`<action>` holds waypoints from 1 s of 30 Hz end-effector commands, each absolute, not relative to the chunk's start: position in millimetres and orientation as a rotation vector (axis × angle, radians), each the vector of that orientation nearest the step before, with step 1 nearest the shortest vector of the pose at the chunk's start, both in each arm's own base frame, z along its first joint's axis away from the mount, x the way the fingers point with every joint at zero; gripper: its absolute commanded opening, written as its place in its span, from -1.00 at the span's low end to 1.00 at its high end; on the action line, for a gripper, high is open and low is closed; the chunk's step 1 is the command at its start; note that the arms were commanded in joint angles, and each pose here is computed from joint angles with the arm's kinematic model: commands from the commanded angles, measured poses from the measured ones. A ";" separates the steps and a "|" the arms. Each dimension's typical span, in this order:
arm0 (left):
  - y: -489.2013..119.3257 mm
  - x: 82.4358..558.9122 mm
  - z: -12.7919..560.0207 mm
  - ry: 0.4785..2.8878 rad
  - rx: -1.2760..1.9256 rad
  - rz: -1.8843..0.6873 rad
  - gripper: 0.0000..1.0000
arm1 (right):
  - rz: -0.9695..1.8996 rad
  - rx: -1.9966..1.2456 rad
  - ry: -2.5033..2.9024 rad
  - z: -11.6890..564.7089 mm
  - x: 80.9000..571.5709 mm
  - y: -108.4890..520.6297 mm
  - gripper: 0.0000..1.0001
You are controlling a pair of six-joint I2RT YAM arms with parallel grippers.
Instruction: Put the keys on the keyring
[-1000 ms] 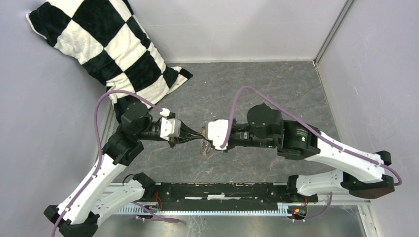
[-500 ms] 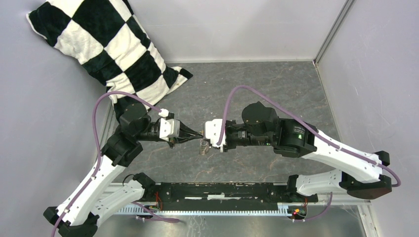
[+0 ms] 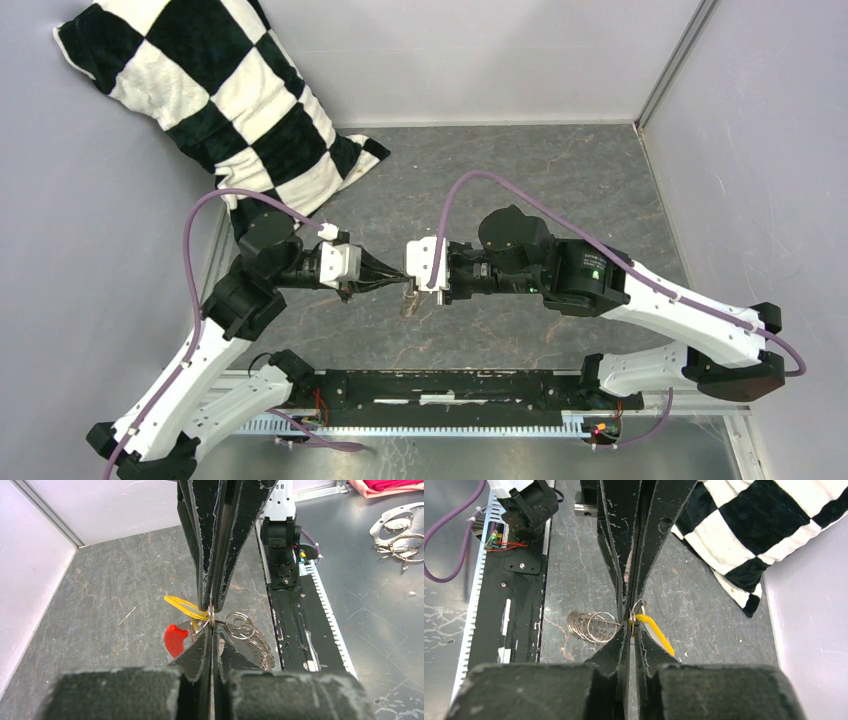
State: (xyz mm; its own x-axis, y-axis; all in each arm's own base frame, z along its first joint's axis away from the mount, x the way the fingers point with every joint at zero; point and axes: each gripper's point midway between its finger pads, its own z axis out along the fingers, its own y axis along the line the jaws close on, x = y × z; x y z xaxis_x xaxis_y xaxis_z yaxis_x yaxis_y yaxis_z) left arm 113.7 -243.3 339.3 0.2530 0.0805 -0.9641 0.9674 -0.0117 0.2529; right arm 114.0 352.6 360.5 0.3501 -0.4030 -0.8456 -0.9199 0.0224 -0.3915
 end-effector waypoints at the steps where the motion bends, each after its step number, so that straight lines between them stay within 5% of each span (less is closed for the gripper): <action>1: -243.2 113.2 345.7 1.037 1.377 -0.960 -0.96 | 0.639 -1.473 1.184 389.4 117.8 352.4 -0.89; 5: -243.9 112.5 345.8 1.048 1.375 -0.977 -0.93 | 0.667 -1.436 1.164 387.4 115.8 350.8 -0.99; 7: -242.9 111.3 347.2 1.045 1.376 -0.974 -0.64 | 0.688 -1.408 1.163 382.6 116.7 348.5 -0.99; 11: -238.3 107.3 344.6 1.053 1.412 -0.951 -0.39 | 0.751 -1.355 1.156 374.2 118.3 341.5 -0.99; 30: -232.1 113.8 352.2 1.016 1.395 -0.847 -0.30 | 0.963 -1.484 1.106 360.2 100.9 353.9 -0.99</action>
